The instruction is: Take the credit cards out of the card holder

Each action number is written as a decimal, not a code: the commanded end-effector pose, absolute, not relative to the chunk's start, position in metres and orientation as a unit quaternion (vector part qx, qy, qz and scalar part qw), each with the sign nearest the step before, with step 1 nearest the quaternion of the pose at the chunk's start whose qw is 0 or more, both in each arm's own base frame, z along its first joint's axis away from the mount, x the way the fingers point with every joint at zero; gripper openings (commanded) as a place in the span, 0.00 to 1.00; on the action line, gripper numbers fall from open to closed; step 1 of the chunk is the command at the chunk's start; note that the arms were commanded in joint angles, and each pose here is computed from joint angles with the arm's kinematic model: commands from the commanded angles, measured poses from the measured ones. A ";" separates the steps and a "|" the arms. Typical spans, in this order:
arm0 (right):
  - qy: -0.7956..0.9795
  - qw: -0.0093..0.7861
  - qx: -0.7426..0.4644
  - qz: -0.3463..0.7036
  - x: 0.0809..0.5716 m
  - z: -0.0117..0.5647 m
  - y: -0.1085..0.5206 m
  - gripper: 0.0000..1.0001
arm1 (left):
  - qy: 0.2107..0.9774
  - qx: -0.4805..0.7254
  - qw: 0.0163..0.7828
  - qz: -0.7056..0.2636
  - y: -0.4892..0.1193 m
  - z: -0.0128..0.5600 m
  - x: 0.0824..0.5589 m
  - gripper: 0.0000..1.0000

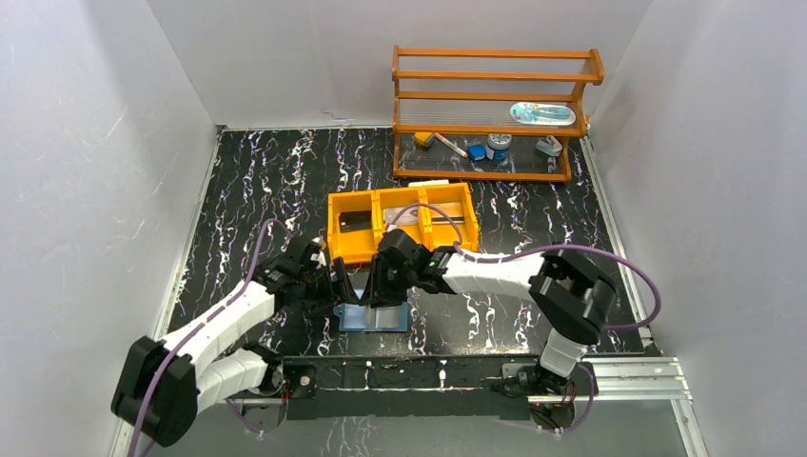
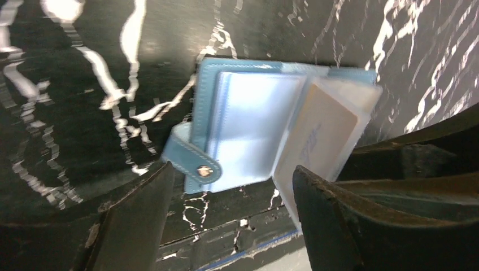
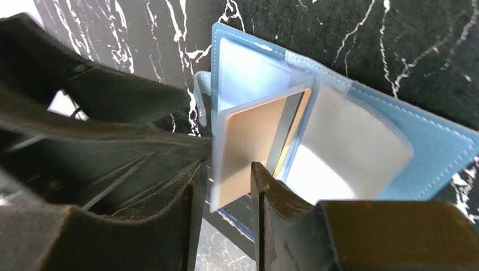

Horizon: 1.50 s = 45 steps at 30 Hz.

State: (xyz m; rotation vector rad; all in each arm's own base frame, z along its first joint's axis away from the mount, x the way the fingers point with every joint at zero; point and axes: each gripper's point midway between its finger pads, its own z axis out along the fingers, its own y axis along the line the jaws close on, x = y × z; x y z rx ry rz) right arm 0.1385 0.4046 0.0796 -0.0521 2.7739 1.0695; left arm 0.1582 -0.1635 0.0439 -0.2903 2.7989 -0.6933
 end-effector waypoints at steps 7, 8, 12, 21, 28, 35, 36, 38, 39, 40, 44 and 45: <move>0.910 0.044 -0.065 0.406 0.132 0.076 0.444 0.48 | 0.944 -0.200 0.219 -0.147 -0.116 0.089 0.171 0.80; 0.913 0.049 -0.063 0.401 0.133 0.076 0.442 0.48 | 0.942 -0.200 0.226 -0.147 -0.115 0.092 0.172 0.81; 0.914 0.078 -0.047 0.395 0.139 0.079 0.430 0.51 | 0.941 -0.171 0.238 -0.172 -0.124 0.102 0.178 0.81; 0.912 0.092 -0.003 0.400 0.150 0.073 0.398 0.44 | 0.934 -0.042 0.191 -0.299 -0.183 0.111 0.180 0.62; 0.904 0.057 -0.005 0.425 0.145 0.058 0.407 0.40 | 0.931 -0.008 0.131 -0.342 -0.204 0.098 0.172 0.50; 0.905 0.028 0.014 0.424 0.142 0.031 0.402 0.32 | 0.960 -0.060 0.077 -0.262 -0.181 0.048 0.159 0.36; 0.904 0.027 0.017 0.426 0.141 0.029 0.400 0.30 | 0.964 -0.065 0.069 -0.250 -0.177 0.040 0.154 0.34; 0.901 0.022 0.026 0.432 0.140 0.026 0.397 0.29 | 0.967 -0.072 0.060 -0.237 -0.172 0.030 0.150 0.30; 0.900 0.019 0.028 0.435 0.139 0.025 0.397 0.29 | 0.968 -0.074 0.056 -0.233 -0.170 0.027 0.147 0.28; 0.899 0.015 0.030 0.437 0.138 0.024 0.397 0.29 | 0.968 -0.074 0.055 -0.233 -0.170 0.024 0.146 0.27; 0.896 0.008 0.027 0.444 0.137 0.024 0.401 0.27 | 0.967 -0.070 0.054 -0.238 -0.171 0.021 0.144 0.20; 0.894 0.009 0.027 0.446 0.138 0.025 0.402 0.24 | 0.968 -0.071 0.053 -0.236 -0.170 0.020 0.144 0.19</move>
